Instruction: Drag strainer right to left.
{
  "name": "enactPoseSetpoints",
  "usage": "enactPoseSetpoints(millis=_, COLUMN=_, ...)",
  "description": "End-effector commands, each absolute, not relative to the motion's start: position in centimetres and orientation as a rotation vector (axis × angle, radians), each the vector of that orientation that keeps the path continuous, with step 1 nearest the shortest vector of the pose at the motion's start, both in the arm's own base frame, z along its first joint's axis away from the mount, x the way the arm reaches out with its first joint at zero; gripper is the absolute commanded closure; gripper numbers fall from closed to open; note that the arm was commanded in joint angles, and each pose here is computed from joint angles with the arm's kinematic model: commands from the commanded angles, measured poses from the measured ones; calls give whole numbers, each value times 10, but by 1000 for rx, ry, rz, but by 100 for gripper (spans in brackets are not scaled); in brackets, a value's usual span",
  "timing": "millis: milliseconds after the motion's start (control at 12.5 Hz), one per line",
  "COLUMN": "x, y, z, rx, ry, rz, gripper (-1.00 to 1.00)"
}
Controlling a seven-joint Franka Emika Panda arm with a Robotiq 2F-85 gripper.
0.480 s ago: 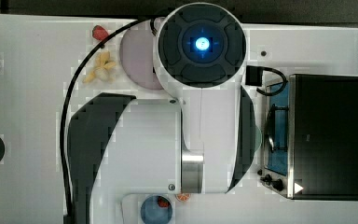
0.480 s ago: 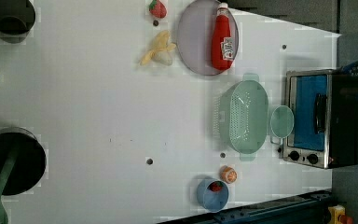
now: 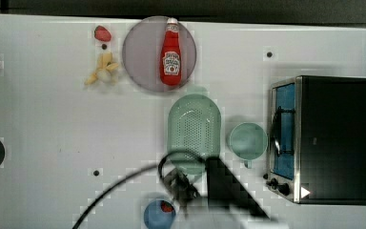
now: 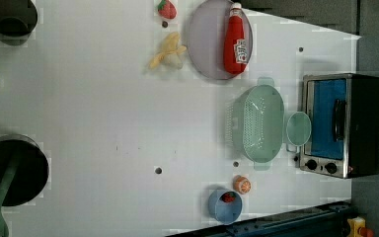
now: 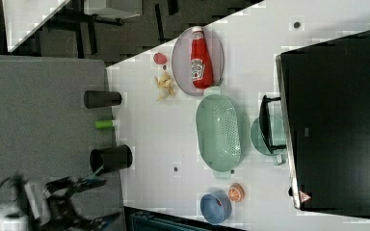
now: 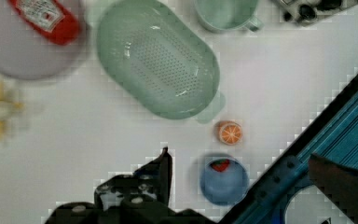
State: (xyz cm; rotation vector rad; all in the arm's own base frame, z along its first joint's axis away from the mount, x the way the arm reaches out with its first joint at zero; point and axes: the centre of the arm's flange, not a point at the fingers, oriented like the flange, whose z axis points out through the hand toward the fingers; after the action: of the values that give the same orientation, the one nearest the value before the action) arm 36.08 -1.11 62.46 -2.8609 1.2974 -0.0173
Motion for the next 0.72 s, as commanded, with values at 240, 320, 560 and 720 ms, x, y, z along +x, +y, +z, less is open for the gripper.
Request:
enactPoseSetpoints(millis=240, x=406, y=-17, z=505, rx=-2860, ry=1437, rz=139, gripper=-100)
enactPoseSetpoints(millis=320, x=414, y=-16, z=478, rx=-2842, ry=1468, rz=123, gripper=-100)
enactPoseSetpoints(millis=560, x=433, y=-12, z=400, rx=-2712, ry=1675, rz=54, gripper=-100)
enactPoseSetpoints(millis=720, x=446, y=-6, z=357, rx=-2610, ry=1803, rz=-1, gripper=-100)
